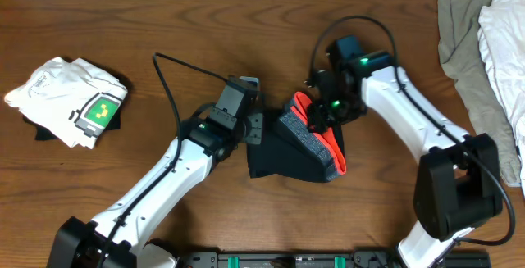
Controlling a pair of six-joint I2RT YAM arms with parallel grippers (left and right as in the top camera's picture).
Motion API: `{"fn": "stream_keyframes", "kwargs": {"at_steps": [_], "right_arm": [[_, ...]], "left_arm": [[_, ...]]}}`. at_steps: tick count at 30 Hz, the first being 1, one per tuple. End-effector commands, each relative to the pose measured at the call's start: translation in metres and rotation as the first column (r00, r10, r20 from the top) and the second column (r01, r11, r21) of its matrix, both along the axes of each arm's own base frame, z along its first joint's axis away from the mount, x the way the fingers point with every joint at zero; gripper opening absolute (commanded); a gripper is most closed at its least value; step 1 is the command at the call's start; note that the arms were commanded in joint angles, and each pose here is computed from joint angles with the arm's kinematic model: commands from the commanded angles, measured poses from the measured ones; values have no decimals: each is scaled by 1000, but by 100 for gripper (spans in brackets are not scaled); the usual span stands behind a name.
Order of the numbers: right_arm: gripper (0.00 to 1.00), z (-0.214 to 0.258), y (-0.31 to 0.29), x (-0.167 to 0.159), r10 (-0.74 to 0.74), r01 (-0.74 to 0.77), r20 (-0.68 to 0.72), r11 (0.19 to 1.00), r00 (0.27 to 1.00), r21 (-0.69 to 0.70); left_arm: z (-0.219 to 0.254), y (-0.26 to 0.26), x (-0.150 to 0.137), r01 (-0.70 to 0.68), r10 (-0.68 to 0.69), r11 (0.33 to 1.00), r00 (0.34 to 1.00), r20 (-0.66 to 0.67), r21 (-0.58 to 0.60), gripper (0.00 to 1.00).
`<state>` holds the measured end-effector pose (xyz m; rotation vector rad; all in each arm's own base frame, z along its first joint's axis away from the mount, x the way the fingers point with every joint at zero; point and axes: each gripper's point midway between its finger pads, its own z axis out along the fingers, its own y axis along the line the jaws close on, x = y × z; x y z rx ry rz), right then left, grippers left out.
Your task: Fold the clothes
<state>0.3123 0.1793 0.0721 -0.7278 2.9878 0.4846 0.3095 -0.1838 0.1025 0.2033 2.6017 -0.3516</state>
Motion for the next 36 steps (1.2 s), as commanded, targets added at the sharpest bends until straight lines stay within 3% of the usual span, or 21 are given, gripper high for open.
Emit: {"fn": "stream_keyframes", "kwargs": {"at_steps": [1, 20, 36], "right_arm": [[61, 6, 15, 1, 67, -67, 51, 998, 996, 2], [61, 4, 22, 9, 77, -74, 108, 997, 991, -32], [62, 20, 30, 19, 76, -77, 143, 997, 987, -1]], "left_arm": [[-2, 5, 1, -18, 19, 1000, 1000, -7, 16, 33], [-56, 8, -11, -34, 46, 997, 986, -158, 75, 34], [-69, 10, -13, -33, 51, 995, 980, -190, 95, 34]]}}
